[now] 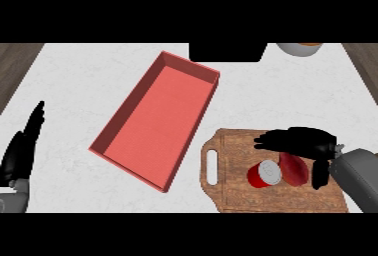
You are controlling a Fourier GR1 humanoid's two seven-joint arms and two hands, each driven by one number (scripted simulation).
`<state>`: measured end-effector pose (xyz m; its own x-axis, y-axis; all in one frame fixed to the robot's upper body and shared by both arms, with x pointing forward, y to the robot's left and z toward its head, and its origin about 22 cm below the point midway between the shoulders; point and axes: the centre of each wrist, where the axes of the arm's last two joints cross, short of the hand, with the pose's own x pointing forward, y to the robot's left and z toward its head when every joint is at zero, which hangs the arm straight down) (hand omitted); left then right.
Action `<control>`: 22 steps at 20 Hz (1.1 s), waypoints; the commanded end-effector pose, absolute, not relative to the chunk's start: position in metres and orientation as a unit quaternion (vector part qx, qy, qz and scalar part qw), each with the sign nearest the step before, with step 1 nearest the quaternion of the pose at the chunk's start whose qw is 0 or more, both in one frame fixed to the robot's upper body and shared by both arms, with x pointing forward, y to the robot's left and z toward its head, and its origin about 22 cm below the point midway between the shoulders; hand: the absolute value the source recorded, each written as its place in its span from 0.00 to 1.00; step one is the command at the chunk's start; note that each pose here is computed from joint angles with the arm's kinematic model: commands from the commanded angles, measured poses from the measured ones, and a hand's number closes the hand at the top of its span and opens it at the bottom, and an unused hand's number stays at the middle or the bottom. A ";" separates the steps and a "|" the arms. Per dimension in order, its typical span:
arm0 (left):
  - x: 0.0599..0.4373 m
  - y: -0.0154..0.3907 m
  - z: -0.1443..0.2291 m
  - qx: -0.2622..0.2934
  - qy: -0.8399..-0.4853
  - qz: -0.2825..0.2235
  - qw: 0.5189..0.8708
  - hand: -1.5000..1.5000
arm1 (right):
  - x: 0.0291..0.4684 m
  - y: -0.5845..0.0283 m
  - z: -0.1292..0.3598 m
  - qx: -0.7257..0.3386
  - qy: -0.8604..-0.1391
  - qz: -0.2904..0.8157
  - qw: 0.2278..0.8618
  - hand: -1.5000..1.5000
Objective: Pick the pear from the cutting board and place it in the cardboard box
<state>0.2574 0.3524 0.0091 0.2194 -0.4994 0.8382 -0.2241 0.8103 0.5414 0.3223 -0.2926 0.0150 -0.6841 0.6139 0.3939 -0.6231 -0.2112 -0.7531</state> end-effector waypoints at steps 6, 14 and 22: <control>0.263 0.369 0.014 0.290 -0.619 -0.101 0.722 0.50 | 0.323 -0.285 -0.005 -0.047 -0.564 0.734 0.374 1.00; 0.268 0.371 0.009 0.301 -0.620 -0.093 0.719 0.50 | 0.332 -0.263 -0.008 -0.111 -0.628 0.694 0.335 1.00; 0.268 0.358 0.018 0.293 -0.621 -0.098 0.721 0.50 | 0.372 -0.257 0.029 -0.311 -0.616 0.572 0.444 1.00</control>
